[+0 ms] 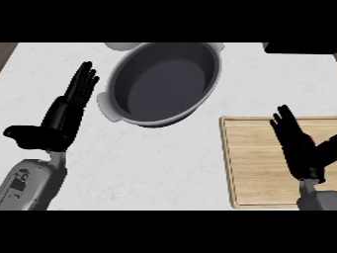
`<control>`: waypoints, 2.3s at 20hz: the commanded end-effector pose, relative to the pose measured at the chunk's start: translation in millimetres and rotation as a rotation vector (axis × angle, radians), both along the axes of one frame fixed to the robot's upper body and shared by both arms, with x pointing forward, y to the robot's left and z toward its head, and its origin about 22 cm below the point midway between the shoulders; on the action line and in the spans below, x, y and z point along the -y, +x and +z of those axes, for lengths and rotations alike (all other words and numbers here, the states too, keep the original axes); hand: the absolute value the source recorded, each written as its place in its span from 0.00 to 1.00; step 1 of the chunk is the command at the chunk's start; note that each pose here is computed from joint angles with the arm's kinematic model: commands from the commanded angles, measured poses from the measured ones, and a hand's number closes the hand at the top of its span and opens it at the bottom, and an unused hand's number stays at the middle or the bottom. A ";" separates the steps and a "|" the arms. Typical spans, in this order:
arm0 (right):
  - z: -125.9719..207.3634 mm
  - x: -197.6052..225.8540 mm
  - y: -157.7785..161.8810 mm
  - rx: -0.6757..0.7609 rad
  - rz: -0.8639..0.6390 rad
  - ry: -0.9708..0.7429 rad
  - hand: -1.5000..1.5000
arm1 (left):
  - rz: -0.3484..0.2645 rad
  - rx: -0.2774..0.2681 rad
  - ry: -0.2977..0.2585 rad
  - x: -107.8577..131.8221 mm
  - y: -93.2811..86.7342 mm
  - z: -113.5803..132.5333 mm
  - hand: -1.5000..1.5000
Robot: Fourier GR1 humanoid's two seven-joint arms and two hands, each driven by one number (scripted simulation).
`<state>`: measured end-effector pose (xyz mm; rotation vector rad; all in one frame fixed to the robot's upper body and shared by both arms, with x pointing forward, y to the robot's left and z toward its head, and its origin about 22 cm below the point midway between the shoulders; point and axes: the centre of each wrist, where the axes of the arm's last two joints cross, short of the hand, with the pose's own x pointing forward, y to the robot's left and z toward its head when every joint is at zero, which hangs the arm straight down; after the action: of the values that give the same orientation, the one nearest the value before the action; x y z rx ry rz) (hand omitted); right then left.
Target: Pick the bell pepper from the tray and place it in the pot
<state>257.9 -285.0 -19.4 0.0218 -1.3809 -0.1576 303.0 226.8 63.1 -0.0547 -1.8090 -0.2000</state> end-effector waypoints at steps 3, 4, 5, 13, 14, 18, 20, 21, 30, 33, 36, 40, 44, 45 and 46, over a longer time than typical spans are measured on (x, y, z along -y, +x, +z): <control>39.2 -4.7 34.1 0.129 0.171 -0.091 0.00 | 0.090 -0.155 -0.020 5.8 -6.1 -5.3 0.50; 53.2 3.7 37.9 0.159 0.215 -0.140 0.00 | 0.123 -0.188 -0.028 -11.5 -11.3 -13.3 0.50; 71.6 5.2 54.9 0.228 0.238 -0.155 0.00 | 0.154 -0.204 -0.032 -4.2 -6.6 -10.6 0.50; 96.5 64.6 15.0 0.643 0.057 -0.898 0.00 | 0.178 -0.353 -0.069 -5.8 -25.8 -26.2 0.50; 81.1 62.7 -2.5 0.619 0.096 -0.937 0.00 | 0.180 -0.340 -0.078 -0.3 -24.2 -15.1 0.50; 127.0 79.3 -22.9 0.516 0.112 -1.139 0.00 | 0.186 -0.344 -0.073 -6.8 -32.7 -15.5 0.50; 141.6 91.2 -33.6 0.401 0.137 -1.227 0.00 | 0.206 -0.340 -0.081 -6.9 -27.2 1.2 0.50; 153.8 82.8 -36.4 0.389 0.163 -1.279 0.00 | 0.211 -0.350 -0.072 -9.3 -35.9 -11.0 0.50; 232.0 35.7 -52.4 0.054 0.260 -1.427 0.00 | 0.183 -0.333 -0.073 -14.8 -41.1 -6.2 0.50; 238.3 27.5 -47.7 -0.078 0.254 -1.407 0.00 | 0.150 -0.332 -0.063 4.5 -55.8 -4.9 0.50; 235.3 19.0 -43.2 -0.143 0.264 -1.412 0.00 | 0.173 -0.335 -0.076 15.4 -35.3 0.8 0.50; 235.4 5.1 -32.6 -0.197 0.250 -1.388 0.00 | 0.162 -0.330 -0.070 16.7 -32.0 8.9 0.50; 199.3 15.7 -25.6 -0.286 0.279 -1.384 0.00 | 0.158 -0.334 -0.056 -11.8 -38.8 10.6 0.50; 198.5 11.4 -21.1 -0.294 0.282 -1.384 0.00 | 0.166 -0.339 -0.061 16.1 -42.6 -1.0 0.50; 193.9 0.1 -17.2 -0.316 0.281 -1.412 0.00 | 0.152 -0.346 -0.065 -8.2 -30.5 0.0 0.50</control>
<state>233.2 -294.2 191.5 -0.9293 -0.9871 0.9976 267.3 224.6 63.5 0.0084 -1.4754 -0.0172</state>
